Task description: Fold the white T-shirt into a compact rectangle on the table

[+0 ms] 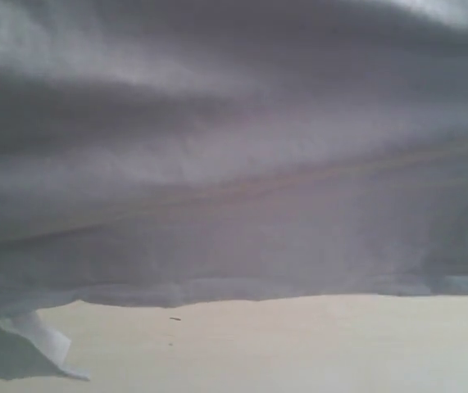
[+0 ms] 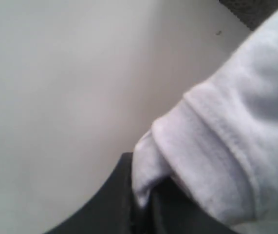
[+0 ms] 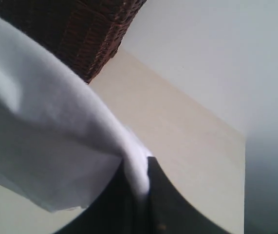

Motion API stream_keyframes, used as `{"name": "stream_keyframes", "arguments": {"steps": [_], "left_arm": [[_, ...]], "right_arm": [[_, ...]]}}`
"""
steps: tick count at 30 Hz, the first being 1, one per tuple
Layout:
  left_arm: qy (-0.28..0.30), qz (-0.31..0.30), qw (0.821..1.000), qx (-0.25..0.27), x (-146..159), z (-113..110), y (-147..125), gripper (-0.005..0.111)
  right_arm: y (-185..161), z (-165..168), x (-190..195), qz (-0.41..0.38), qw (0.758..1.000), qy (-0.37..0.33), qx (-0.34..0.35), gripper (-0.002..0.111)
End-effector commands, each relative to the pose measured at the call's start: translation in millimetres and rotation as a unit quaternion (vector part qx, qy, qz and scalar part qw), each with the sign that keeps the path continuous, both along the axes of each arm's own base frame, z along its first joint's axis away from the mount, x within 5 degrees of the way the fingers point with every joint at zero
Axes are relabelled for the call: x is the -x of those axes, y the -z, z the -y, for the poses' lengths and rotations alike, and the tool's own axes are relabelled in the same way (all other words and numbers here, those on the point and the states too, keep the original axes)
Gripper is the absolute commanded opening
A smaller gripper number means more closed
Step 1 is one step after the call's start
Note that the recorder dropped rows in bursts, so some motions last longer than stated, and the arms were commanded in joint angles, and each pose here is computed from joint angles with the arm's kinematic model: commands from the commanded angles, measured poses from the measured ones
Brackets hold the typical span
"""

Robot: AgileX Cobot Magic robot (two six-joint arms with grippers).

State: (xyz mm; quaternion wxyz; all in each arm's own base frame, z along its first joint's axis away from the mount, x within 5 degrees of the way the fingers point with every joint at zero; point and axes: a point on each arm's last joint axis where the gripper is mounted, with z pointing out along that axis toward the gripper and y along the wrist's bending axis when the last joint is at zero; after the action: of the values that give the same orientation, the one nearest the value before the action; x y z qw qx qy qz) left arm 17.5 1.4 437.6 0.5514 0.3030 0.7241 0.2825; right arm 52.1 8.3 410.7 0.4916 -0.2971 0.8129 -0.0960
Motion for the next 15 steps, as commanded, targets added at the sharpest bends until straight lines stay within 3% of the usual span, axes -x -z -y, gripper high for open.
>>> {"name": "stream_keyframes", "arguments": {"steps": [1, 7, 11, 15], "left_arm": [[0.007, -0.01, 1.0, 0.018, 11, 3, -5, 0.0], [0.006, -0.112, 0.993, 0.027, -24, 0, 25, 0.0], [0.003, -0.17, 0.985, 0.033, -66, -3, 64, 0.0], [-0.009, -0.209, 0.978, 0.005, -113, -11, 108, 0.0]], "right_arm": [[1, 1, 10, -0.01, 1.0, -0.01, 0.009, 0.0], [17, -6, -26, -0.096, 0.995, -0.016, 0.026, 0.0], [56, -15, -77, -0.189, 0.981, -0.016, 0.045, 0.0], [106, -19, -133, -0.236, 0.967, -0.01, 0.098, 0.0]]}}
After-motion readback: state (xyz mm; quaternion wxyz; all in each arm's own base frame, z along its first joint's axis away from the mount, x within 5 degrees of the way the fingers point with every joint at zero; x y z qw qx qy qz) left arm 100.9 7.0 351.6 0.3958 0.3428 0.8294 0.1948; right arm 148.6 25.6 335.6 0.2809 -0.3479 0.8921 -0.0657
